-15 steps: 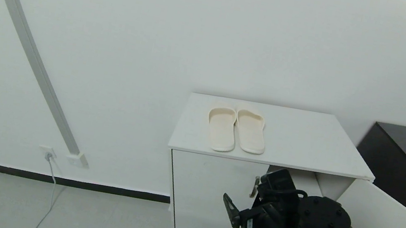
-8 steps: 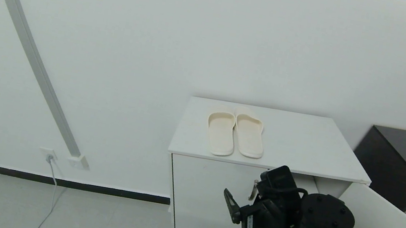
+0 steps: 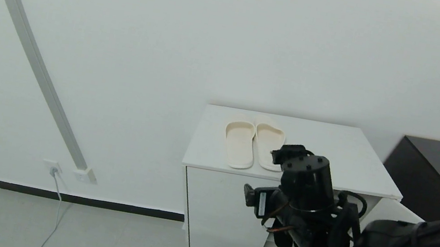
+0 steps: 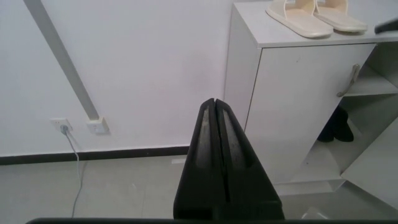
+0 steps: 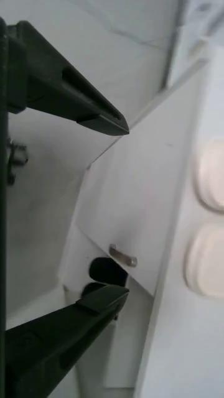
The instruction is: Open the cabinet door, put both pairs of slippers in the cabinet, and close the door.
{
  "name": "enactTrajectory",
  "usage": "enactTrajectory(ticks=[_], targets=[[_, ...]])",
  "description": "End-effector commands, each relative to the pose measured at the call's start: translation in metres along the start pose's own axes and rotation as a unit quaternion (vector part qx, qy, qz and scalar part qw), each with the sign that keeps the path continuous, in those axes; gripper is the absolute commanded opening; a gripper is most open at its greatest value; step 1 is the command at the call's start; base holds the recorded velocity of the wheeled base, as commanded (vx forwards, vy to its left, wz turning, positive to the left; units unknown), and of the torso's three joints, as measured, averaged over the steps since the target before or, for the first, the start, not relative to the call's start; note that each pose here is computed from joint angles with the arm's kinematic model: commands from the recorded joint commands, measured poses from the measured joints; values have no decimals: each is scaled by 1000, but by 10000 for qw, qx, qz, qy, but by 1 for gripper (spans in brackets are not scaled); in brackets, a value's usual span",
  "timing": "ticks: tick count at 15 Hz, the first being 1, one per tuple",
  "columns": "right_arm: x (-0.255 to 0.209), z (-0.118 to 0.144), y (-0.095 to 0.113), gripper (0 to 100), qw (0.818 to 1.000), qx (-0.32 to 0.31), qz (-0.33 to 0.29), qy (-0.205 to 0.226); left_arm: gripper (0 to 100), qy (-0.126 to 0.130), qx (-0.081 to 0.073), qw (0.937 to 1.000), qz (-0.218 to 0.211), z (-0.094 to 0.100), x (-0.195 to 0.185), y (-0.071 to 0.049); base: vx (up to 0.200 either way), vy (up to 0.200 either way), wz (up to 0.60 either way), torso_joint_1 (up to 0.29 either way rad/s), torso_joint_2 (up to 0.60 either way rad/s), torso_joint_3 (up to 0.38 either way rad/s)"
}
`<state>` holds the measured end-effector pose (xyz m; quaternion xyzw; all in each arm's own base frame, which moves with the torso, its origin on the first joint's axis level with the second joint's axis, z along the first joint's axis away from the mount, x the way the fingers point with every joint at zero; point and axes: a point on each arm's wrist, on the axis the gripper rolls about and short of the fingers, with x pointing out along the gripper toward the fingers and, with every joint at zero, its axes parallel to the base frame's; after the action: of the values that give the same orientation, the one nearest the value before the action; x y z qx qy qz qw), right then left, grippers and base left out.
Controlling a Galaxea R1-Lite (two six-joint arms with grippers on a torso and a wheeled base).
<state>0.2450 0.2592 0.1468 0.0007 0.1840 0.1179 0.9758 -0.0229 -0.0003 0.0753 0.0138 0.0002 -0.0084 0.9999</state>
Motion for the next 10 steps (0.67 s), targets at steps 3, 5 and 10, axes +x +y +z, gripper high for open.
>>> enactTrajectory(ticks=[3, 5, 10], targets=[[14, 8, 17, 100, 9986, 401, -76, -323, 0, 12, 0, 10000, -1, 0, 0, 0, 0, 0, 0, 0, 0, 0], [18, 2, 18, 100, 9988, 312, -68, -358, 0, 12, 0, 10000, -1, 0, 0, 0, 0, 0, 0, 0, 0, 0], [23, -6, 18, 100, 9992, 239, -89, -297, 0, 12, 0, 10000, -8, 0, 0, 0, 200, 0, 0, 0, -1, 4]])
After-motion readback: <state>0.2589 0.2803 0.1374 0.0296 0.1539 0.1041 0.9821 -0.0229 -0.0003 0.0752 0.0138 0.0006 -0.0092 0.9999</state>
